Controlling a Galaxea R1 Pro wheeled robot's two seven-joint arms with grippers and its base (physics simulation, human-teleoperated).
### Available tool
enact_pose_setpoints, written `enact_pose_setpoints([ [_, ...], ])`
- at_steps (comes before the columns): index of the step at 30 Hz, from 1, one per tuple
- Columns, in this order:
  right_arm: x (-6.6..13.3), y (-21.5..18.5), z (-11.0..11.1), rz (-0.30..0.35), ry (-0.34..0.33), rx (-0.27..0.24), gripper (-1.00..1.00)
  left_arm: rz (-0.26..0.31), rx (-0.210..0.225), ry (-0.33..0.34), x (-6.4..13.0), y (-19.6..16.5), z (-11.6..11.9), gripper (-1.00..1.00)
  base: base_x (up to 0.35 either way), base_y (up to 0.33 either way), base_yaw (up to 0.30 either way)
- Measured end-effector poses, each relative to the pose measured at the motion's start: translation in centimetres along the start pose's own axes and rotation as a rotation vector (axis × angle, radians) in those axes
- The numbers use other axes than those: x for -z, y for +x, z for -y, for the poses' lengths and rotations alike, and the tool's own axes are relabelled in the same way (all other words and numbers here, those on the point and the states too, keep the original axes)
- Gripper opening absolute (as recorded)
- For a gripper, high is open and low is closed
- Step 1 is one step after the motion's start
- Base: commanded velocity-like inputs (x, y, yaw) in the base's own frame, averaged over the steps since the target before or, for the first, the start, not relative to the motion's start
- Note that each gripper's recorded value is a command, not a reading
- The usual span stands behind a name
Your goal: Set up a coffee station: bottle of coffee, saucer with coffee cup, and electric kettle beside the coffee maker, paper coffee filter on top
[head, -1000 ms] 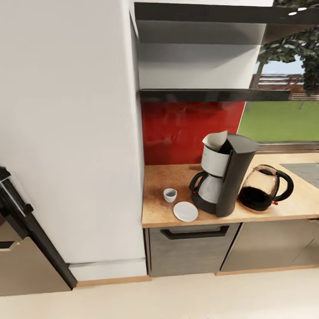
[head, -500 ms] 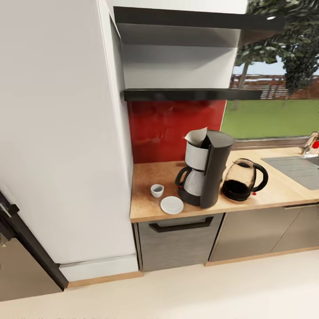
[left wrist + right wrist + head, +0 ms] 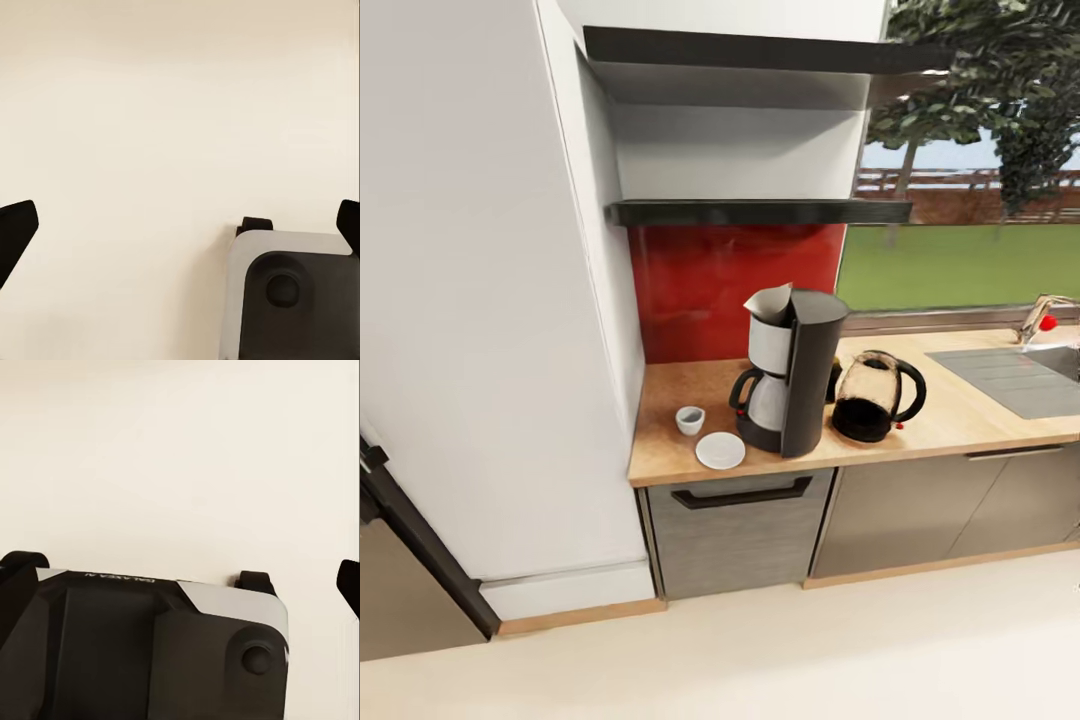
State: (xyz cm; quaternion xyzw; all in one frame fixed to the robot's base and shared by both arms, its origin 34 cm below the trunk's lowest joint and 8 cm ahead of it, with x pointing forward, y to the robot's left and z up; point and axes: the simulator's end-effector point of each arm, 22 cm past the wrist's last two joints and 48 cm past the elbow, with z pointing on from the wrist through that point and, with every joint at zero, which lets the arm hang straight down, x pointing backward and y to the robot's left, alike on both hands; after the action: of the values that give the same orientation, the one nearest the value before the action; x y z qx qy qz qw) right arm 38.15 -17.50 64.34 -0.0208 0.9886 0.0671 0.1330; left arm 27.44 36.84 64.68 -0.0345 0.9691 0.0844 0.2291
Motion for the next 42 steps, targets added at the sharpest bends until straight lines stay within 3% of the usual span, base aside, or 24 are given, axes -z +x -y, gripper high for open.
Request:
enact_pose_setpoints([
  [15,0.0,0.0,0.1,0.001,0.003,-0.003,1.0,0.003,0.0,-0.002,0.0,-0.1,-0.2,1.0,0.028,-0.039,0.0],
  [22,0.0,0.0,0.2,-0.001,0.006,-0.002,1.0,0.033,-0.011,0.018,-0.3,-1.5,0.6,1.0,0.0,0.0,0.0],
  [25,0.0,0.2,0.1,-0.003,0.006,-0.002,1.0,0.083,-0.049,0.099,-0.5,-3.9,2.6,1.0,0.0,0.0,0.0],
  [31,0.0,1.2,0.1,-0.015,0.005,-0.004,1.0,0.238,-0.139,0.334,0.4,-11.8,7.6,1.0,0.0,0.0,0.0],
  [37,0.0,2.0,0.1,-0.025,0.005,-0.005,1.0,0.252,-0.189,0.556,2.8,-16.4,11.6,1.0,0.0,0.0,0.0],
  [39,0.0,2.2,0.1,-0.028,0.005,-0.005,1.0,0.244,-0.211,0.659,4.6,-18.8,13.2,1.0,0.0,0.0,0.0],
  [42,0.0,2.3,0.0,-0.03,0.004,-0.006,1.0,0.244,-0.261,0.754,7.2,-23.2,14.2,1.0,0.0,0.0,0.0],
])
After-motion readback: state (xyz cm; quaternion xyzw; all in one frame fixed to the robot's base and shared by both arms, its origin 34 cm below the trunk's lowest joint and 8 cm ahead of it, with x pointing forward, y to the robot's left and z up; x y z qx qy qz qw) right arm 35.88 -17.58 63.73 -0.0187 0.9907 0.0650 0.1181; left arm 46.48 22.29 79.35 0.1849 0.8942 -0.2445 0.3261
